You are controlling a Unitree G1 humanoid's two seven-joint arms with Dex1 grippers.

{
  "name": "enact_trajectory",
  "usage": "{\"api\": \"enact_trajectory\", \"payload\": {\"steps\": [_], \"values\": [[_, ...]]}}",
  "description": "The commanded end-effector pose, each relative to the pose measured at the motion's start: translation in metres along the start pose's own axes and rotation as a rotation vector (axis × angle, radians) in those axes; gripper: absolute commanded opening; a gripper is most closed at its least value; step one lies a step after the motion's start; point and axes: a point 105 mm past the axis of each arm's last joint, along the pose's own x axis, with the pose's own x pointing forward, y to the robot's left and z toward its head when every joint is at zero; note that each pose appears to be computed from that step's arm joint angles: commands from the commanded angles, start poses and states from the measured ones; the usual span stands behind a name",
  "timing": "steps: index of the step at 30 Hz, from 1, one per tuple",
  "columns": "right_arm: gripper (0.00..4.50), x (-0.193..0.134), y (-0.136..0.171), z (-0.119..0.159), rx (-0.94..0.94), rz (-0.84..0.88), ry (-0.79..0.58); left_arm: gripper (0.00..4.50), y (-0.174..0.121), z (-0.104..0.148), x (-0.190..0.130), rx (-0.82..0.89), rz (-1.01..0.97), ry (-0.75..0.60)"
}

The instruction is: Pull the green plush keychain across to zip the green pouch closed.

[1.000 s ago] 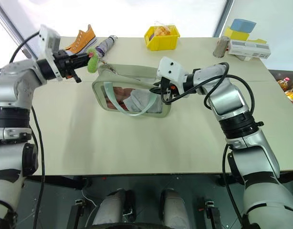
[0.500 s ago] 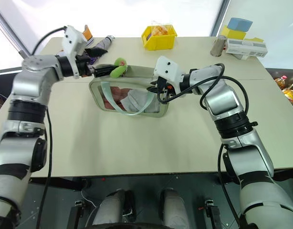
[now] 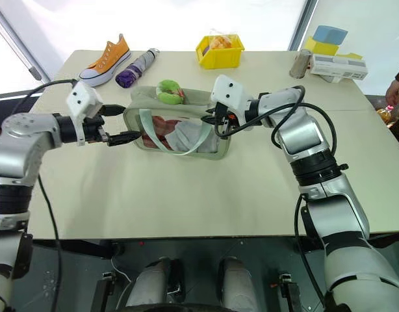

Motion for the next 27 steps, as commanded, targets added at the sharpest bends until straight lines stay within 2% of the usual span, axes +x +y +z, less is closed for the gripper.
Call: {"api": "enact_trajectory", "payload": {"steps": [1, 2, 7, 8, 12, 15, 18, 21, 27], "values": [[0.00, -0.001, -0.002, 0.012, -0.032, -0.001, -0.027, 3.60, 0.017, 0.014, 0.002, 0.038, 0.095, -0.064], [0.00, -0.001, -0.002, 0.012, -0.031, 0.000, -0.026, 3.17, 0.016, 0.016, 0.003, 0.038, 0.089, -0.077], [0.00, -0.002, -0.004, 0.011, -0.027, -0.012, -0.022, 0.47, 0.009, 0.021, 0.005, 0.032, 0.032, -0.101], [0.00, -0.003, -0.005, 0.011, -0.026, -0.016, -0.023, 0.08, 0.008, 0.021, 0.005, 0.028, 0.026, -0.102], [1.53, -0.009, -0.012, 0.024, -0.038, -0.045, -0.052, 0.00, 0.001, 0.017, 0.007, 0.022, -0.004, -0.070], [3.06, -0.012, -0.014, 0.041, -0.046, -0.048, -0.091, 0.00, 0.000, 0.016, 0.007, 0.025, -0.003, -0.066], [3.06, -0.002, -0.004, 0.071, -0.049, -0.022, -0.185, 0.00, 0.001, 0.018, 0.006, 0.021, -0.001, -0.069], [3.06, 0.011, 0.004, 0.087, -0.052, -0.014, -0.234, 0.00, 0.002, 0.019, 0.004, 0.027, 0.001, -0.067], [3.06, 0.037, 0.003, 0.083, -0.058, -0.045, -0.220, 0.00, 0.000, 0.020, 0.004, 0.025, 0.002, -0.068]]}}
